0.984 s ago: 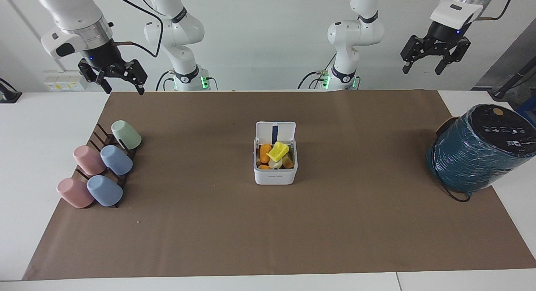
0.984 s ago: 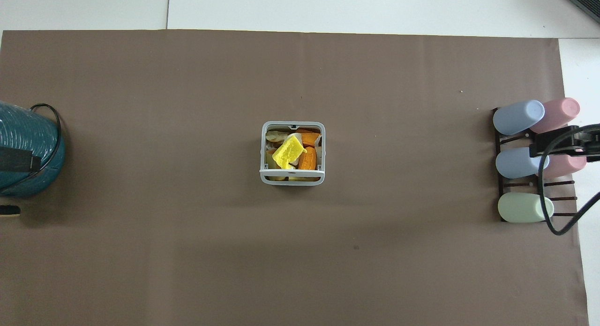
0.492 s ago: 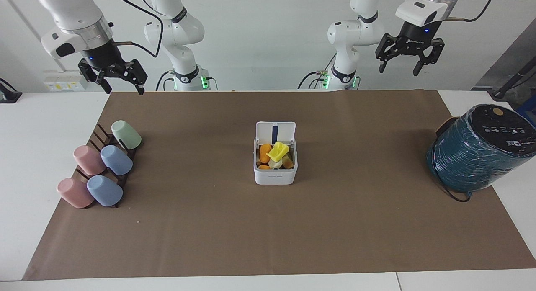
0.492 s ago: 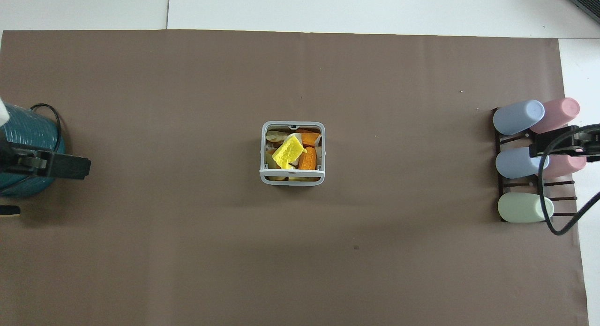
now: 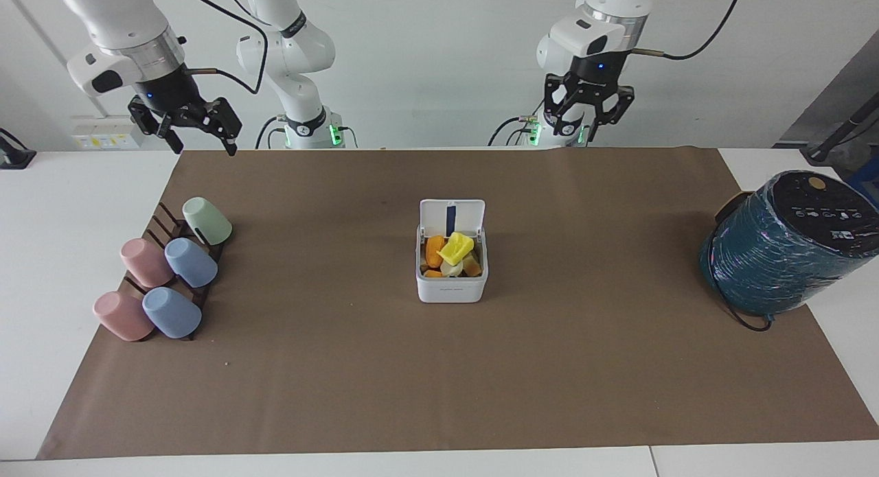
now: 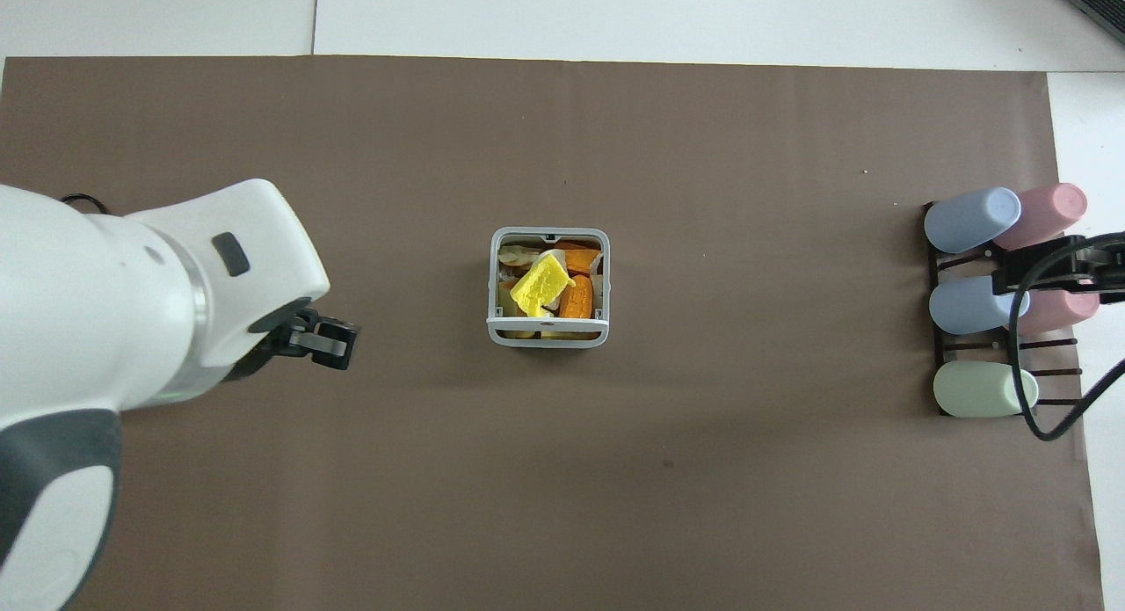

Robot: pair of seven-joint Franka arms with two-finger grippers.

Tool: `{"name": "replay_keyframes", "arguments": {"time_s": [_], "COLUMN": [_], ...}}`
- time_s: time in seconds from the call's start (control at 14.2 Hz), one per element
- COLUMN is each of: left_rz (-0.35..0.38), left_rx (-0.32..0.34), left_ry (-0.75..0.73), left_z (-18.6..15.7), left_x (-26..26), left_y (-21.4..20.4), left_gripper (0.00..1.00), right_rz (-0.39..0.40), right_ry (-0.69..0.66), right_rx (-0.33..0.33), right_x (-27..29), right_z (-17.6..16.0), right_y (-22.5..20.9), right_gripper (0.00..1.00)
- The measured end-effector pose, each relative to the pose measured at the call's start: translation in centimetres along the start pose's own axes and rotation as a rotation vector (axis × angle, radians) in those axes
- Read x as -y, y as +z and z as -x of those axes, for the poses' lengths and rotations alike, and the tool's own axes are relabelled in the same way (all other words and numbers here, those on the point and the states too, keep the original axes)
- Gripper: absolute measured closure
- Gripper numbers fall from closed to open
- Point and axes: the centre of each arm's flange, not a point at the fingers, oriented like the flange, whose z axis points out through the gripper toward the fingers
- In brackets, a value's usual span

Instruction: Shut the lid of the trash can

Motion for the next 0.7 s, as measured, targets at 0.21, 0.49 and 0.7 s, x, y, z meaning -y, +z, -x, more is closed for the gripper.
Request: {"name": "replay_keyframes", "arguments": {"time_s": [0.21, 0.49, 0.7], "left_rz": [0.017, 0.029, 0.041], "left_rx": [-0.027, -0.052, -0.07], "left_ry": [0.04, 0.02, 0.016], "left_z": [0.5, 0.8, 0.7], "left_x": [-5.8, -8.2, -9.5], "left_y": [2.9, 4.8, 7.0], "left_gripper": [0.86, 0.99, 0.99], "right_rz": [0.0, 0.0, 0.0], "right_ry": [0.0, 0.0, 0.0], "right_rx": [0.0, 0.0, 0.0], "right_x": [0.0, 0.0, 0.0], "right_z": [0.0, 0.0, 0.0], "right_y": [0.0, 0.0, 0.0], "right_gripper": [0.0, 0.0, 0.0]}}
